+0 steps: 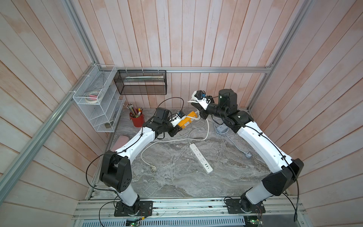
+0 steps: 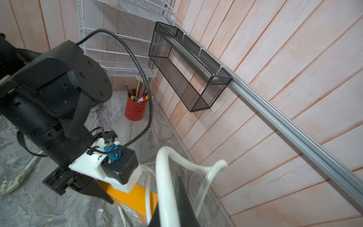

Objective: Wrap the cord around the power strip
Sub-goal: Adjust the power cord at the center of the board.

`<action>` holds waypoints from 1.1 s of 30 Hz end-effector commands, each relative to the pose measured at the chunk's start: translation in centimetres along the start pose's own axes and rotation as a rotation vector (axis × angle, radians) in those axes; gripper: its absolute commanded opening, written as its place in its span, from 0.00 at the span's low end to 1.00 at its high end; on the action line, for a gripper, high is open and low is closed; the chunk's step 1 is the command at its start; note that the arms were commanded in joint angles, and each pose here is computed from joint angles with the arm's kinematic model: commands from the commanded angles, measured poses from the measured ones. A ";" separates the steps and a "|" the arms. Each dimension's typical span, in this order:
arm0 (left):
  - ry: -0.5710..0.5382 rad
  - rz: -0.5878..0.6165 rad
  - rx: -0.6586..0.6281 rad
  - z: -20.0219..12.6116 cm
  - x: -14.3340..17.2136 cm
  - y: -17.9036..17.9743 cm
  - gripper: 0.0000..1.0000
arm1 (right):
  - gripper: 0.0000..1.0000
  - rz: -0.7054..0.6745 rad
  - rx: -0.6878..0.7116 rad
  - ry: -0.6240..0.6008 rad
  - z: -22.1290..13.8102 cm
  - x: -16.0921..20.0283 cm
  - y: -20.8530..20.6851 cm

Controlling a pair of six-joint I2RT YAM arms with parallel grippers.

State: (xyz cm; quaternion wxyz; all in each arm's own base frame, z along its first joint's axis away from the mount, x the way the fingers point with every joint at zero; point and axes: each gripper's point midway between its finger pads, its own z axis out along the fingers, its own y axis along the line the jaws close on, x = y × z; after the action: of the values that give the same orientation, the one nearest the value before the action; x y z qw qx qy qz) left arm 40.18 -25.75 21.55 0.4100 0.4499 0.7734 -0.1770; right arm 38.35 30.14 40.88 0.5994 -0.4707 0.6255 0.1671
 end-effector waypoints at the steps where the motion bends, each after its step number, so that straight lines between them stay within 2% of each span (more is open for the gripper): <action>1: -0.167 -0.057 -0.051 -3.4 -3.2 1.4 0.00 | 0.00 0.179 0.048 -0.005 -1.7 3.9 -1.9; 3: -0.247 -0.120 -0.081 -5.6 -4.4 2.7 0.00 | 0.00 0.276 0.124 -0.069 -3.6 6.8 -2.9; 5: -0.281 -0.179 -0.118 -7.1 -4.9 4.3 0.00 | 0.00 0.394 0.190 -0.120 -5.7 9.5 -3.8; 7: -0.306 -0.233 -0.160 -8.5 -5.4 6.0 0.00 | 0.00 0.501 0.259 -0.120 -7.1 12.7 -4.8; 10: -0.348 -0.313 -0.273 -11.8 -6.5 9.7 0.00 | 0.00 0.574 0.428 0.012 -8.4 18.4 -6.8; 12: -0.391 -0.367 -0.374 -15.0 -7.0 12.5 0.00 | 0.00 0.606 0.609 0.140 -10.2 22.3 -9.2; 15: -0.472 -0.434 -0.467 -19.1 -7.2 14.9 0.00 | 0.00 0.604 0.916 0.361 -14.4 27.9 -11.8; 17: -0.520 -0.437 -0.470 -20.4 -7.9 14.9 0.00 | 0.00 0.621 0.960 0.435 -15.6 30.5 -11.3; 19: -0.551 -0.437 -0.404 -20.1 -8.7 13.9 0.00 | 0.00 0.634 0.912 0.470 -15.0 32.3 -9.7; 20: -0.555 -0.419 -0.355 -19.5 -9.2 13.1 0.00 | 0.00 0.632 0.828 0.462 -13.8 32.3 -8.6; 23: -0.535 -0.307 -0.202 -16.8 -11.2 9.2 0.00 | 0.12 0.536 0.638 0.345 -10.3 28.9 -5.0; 26: -0.515 -0.235 -0.058 -14.8 -12.9 5.4 0.00 | 0.37 0.413 0.468 0.226 -7.9 24.7 -1.8; 29: -0.515 -0.206 0.032 -14.3 -14.1 3.1 0.00 | 0.51 0.413 0.453 0.219 -7.6 23.3 -1.9; 33: -0.497 -0.171 0.108 -13.9 -15.1 0.6 0.00 | 0.69 0.382 0.428 0.124 -7.8 19.3 -2.7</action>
State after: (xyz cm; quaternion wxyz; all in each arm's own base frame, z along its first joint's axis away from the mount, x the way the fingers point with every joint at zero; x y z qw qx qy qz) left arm 39.48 -23.69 39.20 0.5313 0.3073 0.7103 -0.3447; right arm 38.70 14.03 20.92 0.5535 -0.1977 0.8040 0.0903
